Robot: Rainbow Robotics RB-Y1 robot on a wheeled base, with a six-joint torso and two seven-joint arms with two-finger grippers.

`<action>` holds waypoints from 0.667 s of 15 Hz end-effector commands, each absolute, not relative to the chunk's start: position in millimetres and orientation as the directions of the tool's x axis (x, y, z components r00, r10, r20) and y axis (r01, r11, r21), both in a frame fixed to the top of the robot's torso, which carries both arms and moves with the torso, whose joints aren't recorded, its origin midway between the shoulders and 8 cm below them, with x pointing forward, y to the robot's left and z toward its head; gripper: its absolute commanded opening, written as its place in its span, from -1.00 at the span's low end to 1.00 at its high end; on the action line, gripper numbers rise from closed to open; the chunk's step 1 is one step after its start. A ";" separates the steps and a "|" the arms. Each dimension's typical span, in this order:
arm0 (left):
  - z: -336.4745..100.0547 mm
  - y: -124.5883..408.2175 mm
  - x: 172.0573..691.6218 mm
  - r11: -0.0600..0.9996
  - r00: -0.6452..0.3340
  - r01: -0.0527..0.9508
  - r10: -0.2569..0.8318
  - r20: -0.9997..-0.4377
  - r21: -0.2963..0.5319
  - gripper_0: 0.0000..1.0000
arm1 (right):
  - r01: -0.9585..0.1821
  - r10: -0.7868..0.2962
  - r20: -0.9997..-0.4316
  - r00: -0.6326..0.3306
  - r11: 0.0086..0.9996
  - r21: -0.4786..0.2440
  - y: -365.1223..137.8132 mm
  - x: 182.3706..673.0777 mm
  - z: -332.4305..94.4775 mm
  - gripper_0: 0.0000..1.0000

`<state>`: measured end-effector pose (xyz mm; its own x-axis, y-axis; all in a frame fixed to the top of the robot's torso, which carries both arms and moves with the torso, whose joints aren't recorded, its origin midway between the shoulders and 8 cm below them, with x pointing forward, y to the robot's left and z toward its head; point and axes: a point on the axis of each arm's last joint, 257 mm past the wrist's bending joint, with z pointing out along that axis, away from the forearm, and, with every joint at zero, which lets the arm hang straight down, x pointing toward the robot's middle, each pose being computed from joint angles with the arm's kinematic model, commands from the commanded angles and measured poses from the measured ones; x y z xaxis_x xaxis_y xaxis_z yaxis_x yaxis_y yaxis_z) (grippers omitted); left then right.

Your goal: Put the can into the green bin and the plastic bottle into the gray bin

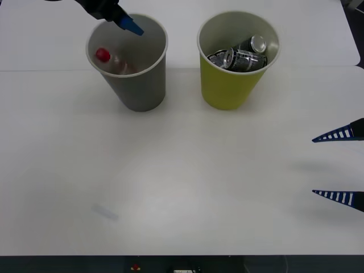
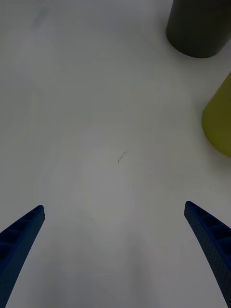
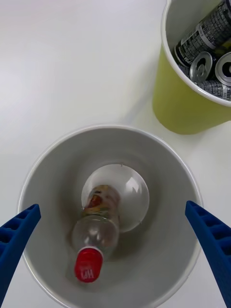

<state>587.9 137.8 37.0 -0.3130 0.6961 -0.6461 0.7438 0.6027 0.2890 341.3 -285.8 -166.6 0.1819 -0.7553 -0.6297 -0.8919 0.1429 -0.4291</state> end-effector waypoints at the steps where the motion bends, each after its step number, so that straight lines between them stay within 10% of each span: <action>1: 34.3 143.5 580.8 0.567 -0.274 0.781 0.687 -0.673 0.262 1.00 | -0.892 -0.755 -0.630 0.182 0.143 -0.429 -285.8 341.3 -166.6 1.00; 10: 8.0 179.7 532.6 0.377 -0.081 0.901 0.633 -0.770 0.215 1.00 | -0.892 -0.755 -0.630 0.182 0.143 -0.429 -285.8 341.3 -166.6 1.00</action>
<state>536.0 176.6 9.2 -0.0994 0.6351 -0.7660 0.8970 0.3905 0.2073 341.3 -285.8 -166.6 0.1819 -0.7553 -0.6297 -0.8919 0.1429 -0.4291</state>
